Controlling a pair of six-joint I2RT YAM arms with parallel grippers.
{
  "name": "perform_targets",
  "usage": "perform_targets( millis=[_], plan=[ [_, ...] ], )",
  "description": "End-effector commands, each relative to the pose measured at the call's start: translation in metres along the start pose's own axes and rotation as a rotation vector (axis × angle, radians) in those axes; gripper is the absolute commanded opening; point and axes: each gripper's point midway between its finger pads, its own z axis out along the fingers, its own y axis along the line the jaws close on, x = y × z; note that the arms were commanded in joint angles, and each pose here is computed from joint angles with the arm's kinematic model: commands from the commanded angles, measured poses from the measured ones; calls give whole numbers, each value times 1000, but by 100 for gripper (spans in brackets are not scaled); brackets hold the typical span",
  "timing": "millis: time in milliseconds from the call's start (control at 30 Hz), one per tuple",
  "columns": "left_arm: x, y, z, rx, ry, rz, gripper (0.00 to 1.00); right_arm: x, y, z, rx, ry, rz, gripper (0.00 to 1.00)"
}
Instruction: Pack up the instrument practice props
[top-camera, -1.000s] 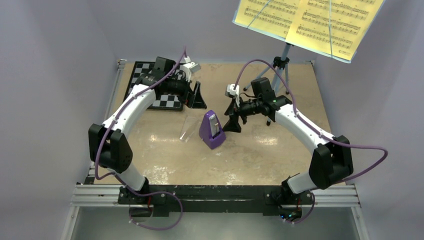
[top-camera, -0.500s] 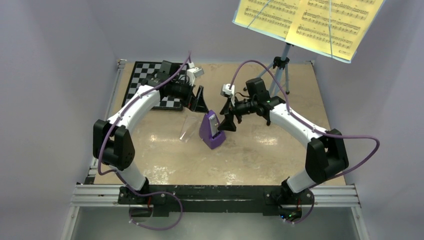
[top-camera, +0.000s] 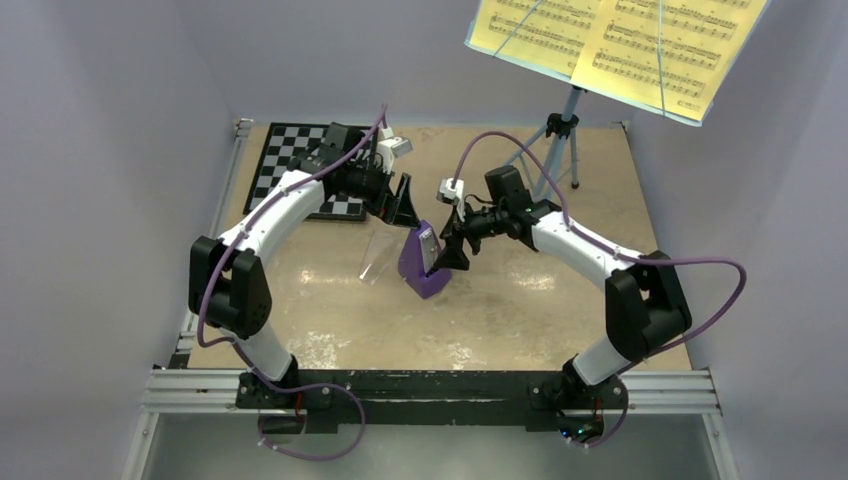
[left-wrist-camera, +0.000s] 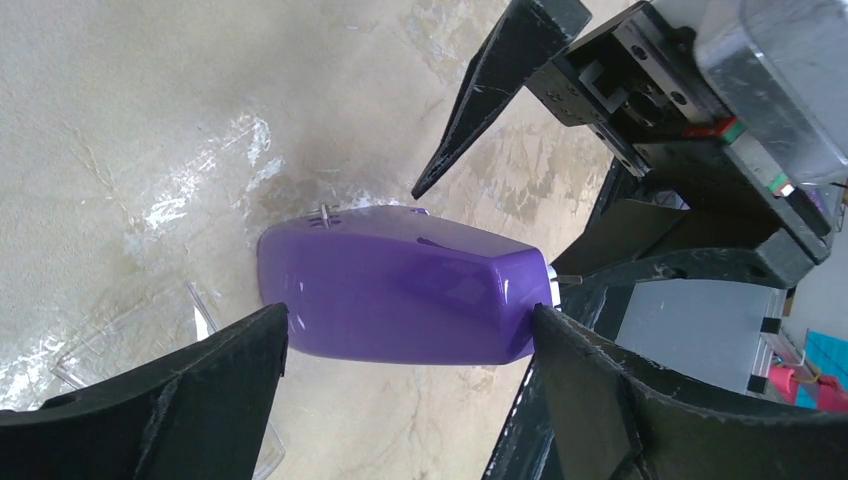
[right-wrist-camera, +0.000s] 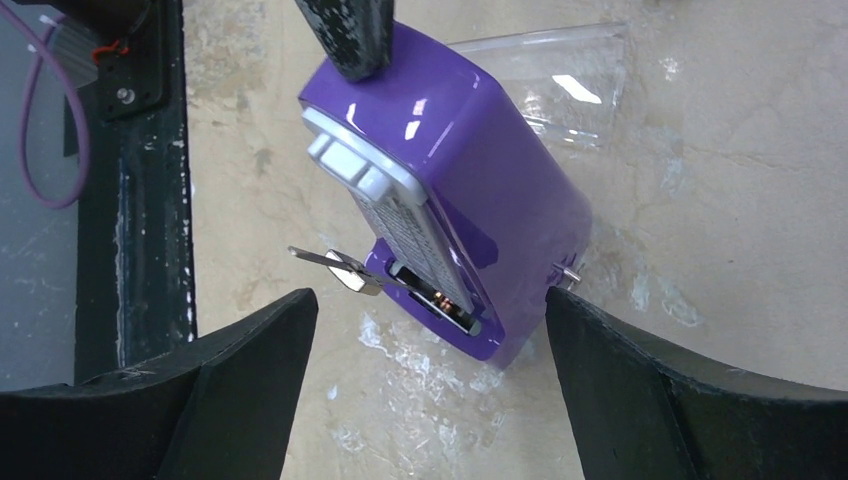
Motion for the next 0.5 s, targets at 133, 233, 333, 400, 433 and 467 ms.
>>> perform_targets(
  millis=[133,233,333,400,433,467],
  plan=[
    [28,28,12,-94,86,-17,95,3,-18,7,80,4,26,87],
    [30,29,12,-97,92,-13,94,4,-22,8,97,9,42,85],
    [32,29,11,-97,96,-7,94,6,-25,10,105,13,62,84],
    [33,29,11,-97,98,2,93,7,-27,11,107,20,74,83],
    [34,29,11,-97,99,6,93,7,-27,11,107,20,77,83],
    [34,29,11,-98,101,7,93,7,-28,11,108,21,79,83]
  ],
)
